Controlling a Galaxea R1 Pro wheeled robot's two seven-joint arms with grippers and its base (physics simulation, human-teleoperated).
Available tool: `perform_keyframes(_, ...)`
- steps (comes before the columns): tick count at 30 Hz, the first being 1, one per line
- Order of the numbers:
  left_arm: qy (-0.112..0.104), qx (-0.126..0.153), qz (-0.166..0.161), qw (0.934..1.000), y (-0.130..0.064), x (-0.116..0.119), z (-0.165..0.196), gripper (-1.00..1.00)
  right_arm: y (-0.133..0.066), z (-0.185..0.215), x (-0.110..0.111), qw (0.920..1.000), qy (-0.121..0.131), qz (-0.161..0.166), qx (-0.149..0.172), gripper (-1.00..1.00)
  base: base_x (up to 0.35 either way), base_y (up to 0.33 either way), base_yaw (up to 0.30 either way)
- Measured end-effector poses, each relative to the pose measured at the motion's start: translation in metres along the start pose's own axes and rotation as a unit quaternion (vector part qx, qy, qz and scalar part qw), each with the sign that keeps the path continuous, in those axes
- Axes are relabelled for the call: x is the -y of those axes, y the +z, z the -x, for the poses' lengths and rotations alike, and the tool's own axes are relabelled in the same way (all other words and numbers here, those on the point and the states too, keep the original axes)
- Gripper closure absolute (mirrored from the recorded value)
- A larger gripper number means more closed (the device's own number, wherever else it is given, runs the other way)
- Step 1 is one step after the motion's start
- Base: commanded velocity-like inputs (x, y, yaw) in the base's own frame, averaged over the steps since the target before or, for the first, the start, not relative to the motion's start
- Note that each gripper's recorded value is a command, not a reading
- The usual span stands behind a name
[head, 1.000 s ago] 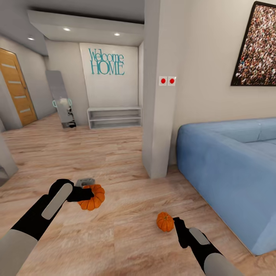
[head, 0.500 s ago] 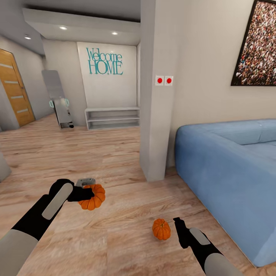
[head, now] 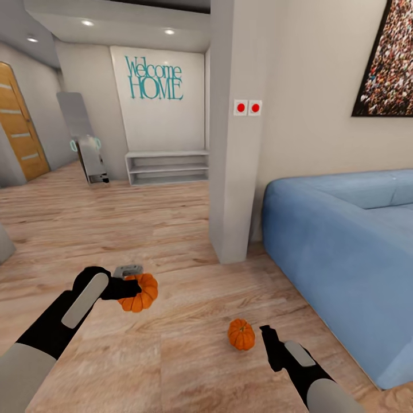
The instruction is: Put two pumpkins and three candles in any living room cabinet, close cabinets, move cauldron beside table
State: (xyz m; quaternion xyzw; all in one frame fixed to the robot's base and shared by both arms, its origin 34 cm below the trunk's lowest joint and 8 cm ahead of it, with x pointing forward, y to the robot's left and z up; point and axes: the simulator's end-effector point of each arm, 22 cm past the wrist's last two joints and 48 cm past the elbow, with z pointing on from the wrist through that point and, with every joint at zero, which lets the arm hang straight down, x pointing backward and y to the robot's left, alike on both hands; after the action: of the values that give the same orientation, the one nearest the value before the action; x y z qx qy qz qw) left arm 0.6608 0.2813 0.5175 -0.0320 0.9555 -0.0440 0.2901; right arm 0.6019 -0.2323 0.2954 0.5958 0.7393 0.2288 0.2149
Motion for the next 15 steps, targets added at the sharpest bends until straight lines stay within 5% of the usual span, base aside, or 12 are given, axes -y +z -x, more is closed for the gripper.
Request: perform_keyframes(15, -0.001, -0.03, 0.001, 0.9996, 0.03, -0.003, -0.02, 1.0, 0.016, 0.006, 0.02, 0.9993, -0.02, -0.002, -0.03, -1.0, 0.0, 0.0, 0.0)
